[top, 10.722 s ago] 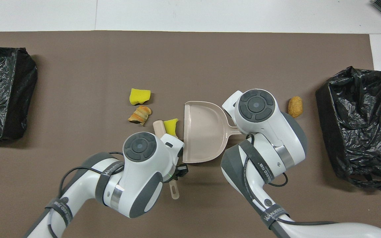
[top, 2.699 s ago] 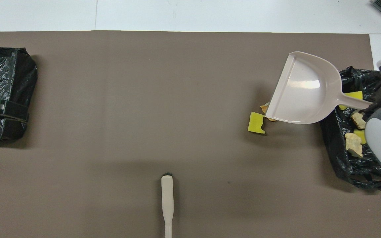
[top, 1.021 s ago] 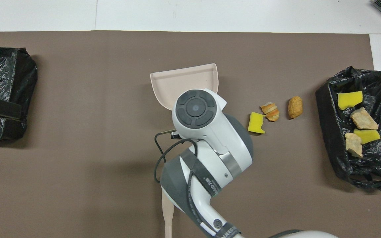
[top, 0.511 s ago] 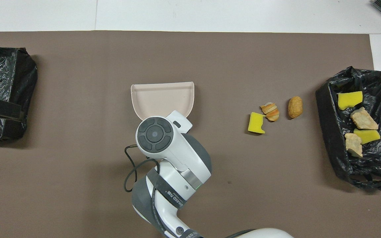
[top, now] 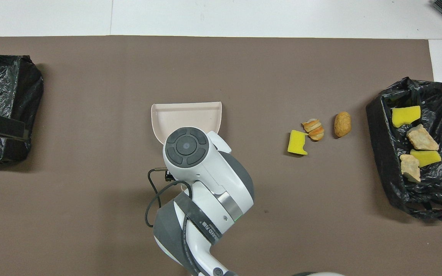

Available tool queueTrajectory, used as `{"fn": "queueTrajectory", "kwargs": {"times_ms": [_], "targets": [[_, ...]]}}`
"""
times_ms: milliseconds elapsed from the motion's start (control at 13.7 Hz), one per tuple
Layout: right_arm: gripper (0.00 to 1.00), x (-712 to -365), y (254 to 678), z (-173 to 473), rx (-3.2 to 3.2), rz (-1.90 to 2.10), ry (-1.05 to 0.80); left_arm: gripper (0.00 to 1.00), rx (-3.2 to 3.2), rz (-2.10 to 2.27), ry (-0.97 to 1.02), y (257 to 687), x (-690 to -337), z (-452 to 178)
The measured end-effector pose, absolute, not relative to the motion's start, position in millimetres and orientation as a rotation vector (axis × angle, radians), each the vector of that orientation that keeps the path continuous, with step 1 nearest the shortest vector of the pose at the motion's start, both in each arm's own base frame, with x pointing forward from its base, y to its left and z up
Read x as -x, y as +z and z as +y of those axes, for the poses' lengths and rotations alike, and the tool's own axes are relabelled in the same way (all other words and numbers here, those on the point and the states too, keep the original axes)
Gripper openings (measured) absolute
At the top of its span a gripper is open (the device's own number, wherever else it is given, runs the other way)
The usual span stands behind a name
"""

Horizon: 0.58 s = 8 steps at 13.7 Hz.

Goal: Sweep and dump trash in bin
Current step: 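Return the empty dustpan to the table center with the right gripper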

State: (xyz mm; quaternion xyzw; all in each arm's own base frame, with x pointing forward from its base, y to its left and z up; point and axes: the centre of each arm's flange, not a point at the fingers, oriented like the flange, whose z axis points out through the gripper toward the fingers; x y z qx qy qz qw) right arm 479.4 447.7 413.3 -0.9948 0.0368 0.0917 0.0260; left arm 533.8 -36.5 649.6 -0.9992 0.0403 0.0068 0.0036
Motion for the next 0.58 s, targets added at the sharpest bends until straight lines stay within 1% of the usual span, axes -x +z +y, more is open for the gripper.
{"fn": "queueTrajectory", "kwargs": {"times_ms": [146,219,365,583], "targets": [[1.00,-460,431,438,3.002,0.173,0.393,1.00,3.132,0.128,0.021,650,-534,-37],[1.00,-446,431,434,2.996,0.195,0.432,1.00,3.132,0.128,0.021,650,-534,-37],[1.00,-404,423,435,3.021,0.178,0.489,1.00,3.132,0.132,0.021,650,-534,-39],[1.00,-334,406,447,3.034,0.117,0.447,1.00,3.131,0.161,0.031,647,-533,-49]]}}
